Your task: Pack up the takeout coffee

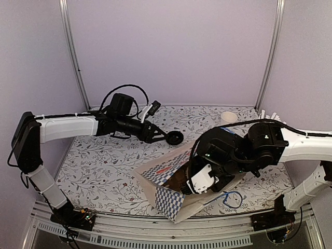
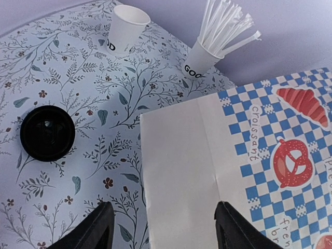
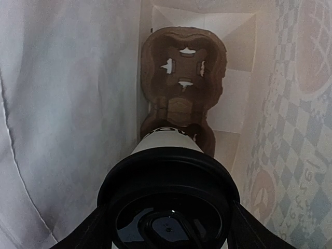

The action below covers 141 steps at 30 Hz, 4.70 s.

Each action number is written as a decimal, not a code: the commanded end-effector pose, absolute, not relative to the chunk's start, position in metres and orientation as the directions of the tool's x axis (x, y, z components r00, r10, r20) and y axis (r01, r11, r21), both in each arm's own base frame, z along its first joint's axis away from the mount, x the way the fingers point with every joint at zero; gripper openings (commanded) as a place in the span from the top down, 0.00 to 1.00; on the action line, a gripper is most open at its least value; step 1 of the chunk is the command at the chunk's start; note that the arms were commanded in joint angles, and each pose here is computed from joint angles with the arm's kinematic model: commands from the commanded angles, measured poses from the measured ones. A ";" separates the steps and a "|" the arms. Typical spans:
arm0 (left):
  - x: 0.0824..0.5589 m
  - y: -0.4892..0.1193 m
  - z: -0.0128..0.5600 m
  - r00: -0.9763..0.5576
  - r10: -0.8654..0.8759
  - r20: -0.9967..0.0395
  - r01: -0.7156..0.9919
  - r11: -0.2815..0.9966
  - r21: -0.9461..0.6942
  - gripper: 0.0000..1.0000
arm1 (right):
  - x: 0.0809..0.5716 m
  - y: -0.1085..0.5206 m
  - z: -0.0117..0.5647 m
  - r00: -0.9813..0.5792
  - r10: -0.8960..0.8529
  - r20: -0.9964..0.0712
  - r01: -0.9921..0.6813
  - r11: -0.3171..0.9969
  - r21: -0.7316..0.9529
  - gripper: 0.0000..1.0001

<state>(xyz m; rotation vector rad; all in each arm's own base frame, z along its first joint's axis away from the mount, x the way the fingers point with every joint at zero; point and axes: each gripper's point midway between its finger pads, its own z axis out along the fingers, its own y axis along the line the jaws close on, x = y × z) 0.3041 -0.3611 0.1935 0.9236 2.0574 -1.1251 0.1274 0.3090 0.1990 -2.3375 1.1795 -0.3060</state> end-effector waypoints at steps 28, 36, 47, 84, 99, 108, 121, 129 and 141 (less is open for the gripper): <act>0.301 -0.374 0.145 -0.630 0.353 -0.692 0.776 0.321 -0.543 0.36 | 0.178 0.321 0.186 0.574 -0.818 -0.037 -0.642 -0.421 -0.641 0.52; 0.303 -0.371 0.143 -0.635 0.350 -0.689 0.772 0.328 -0.545 0.36 | 0.180 0.321 0.178 0.587 -0.809 -0.037 -0.646 -0.440 -0.624 0.52; 0.302 -0.370 0.144 -0.638 0.348 -0.687 0.769 0.329 -0.548 0.37 | 0.181 0.319 0.170 0.586 -0.810 -0.027 -0.655 -0.455 -0.603 0.52; 0.297 -0.317 0.200 -0.591 0.293 -0.752 0.783 0.435 -0.445 0.35 | 0.206 0.324 0.133 0.414 -0.906 -0.085 -0.894 -0.388 -0.224 0.52; 0.298 -0.301 0.204 -0.593 0.274 -0.757 0.775 0.450 -0.444 0.35 | 0.164 0.309 0.117 0.374 -0.925 -0.064 -0.921 -0.378 0.089 0.52; 0.302 -0.302 0.199 -0.605 0.271 -0.749 0.767 0.450 -0.457 0.35 | 0.167 0.309 0.091 0.368 -0.926 -0.085 -0.920 -0.376 0.109 0.52; 0.298 -0.295 0.202 -0.597 0.270 -0.755 0.769 0.462 -0.443 0.35 | 0.171 0.303 0.057 0.291 -0.953 -0.082 -0.939 -0.301 0.167 0.52; 0.297 -0.288 0.211 -0.594 0.260 -0.761 0.761 0.487 -0.428 0.35 | 0.188 0.301 0.046 0.204 -0.979 -0.021 -0.975 -0.205 0.088 0.53; 0.299 -0.288 0.219 -0.597 0.246 -0.764 0.754 0.497 -0.429 0.35 | 0.203 0.310 0.043 0.181 -0.983 -0.042 -0.983 -0.181 0.006 0.52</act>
